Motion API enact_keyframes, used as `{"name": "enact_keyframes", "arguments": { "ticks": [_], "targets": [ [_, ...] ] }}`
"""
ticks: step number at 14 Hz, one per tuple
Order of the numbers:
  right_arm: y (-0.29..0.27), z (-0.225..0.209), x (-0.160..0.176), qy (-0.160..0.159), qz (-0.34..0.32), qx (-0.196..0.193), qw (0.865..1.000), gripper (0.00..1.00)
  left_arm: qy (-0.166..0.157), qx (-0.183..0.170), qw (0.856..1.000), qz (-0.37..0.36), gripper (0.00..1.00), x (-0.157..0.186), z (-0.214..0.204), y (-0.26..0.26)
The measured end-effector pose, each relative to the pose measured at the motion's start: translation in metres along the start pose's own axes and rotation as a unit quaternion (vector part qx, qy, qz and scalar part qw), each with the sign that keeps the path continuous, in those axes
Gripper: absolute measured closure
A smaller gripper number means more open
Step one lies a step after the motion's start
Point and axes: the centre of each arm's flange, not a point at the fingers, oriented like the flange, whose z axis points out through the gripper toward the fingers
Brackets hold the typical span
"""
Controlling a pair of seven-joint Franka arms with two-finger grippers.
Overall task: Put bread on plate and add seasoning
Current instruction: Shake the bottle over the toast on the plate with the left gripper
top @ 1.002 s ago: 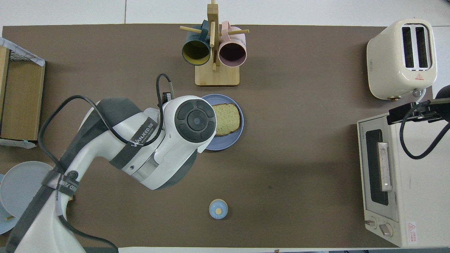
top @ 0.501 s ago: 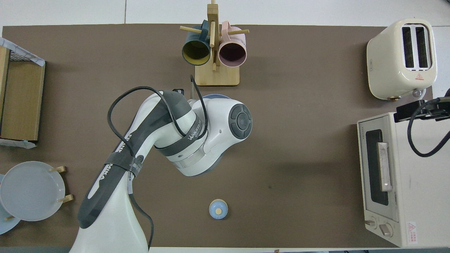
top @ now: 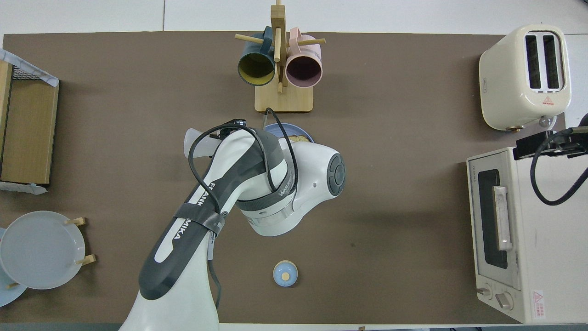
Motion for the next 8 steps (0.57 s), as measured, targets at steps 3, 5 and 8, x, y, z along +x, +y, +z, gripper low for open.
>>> {"name": "enact_keyframes", "arguments": {
  "ticks": [3,5,8],
  "targets": [
    [0.0045,0.0000,-0.0002,0.000,0.004,0.000,1.000,0.00,-0.019,0.005,1.000,0.003,0.56,-0.0027,0.0015,0.0003],
    [0.0049,0.0000,-0.0002,0.000,0.005,0.000,1.000,0.00,-0.034,0.007,0.999,0.007,0.56,-0.0018,0.0014,0.0031],
    [0.0049,0.0000,-0.0002,0.000,0.005,0.000,1.000,0.00,-0.068,0.009,0.998,0.017,0.56,0.0034,0.0079,0.0080]
  ]
}}
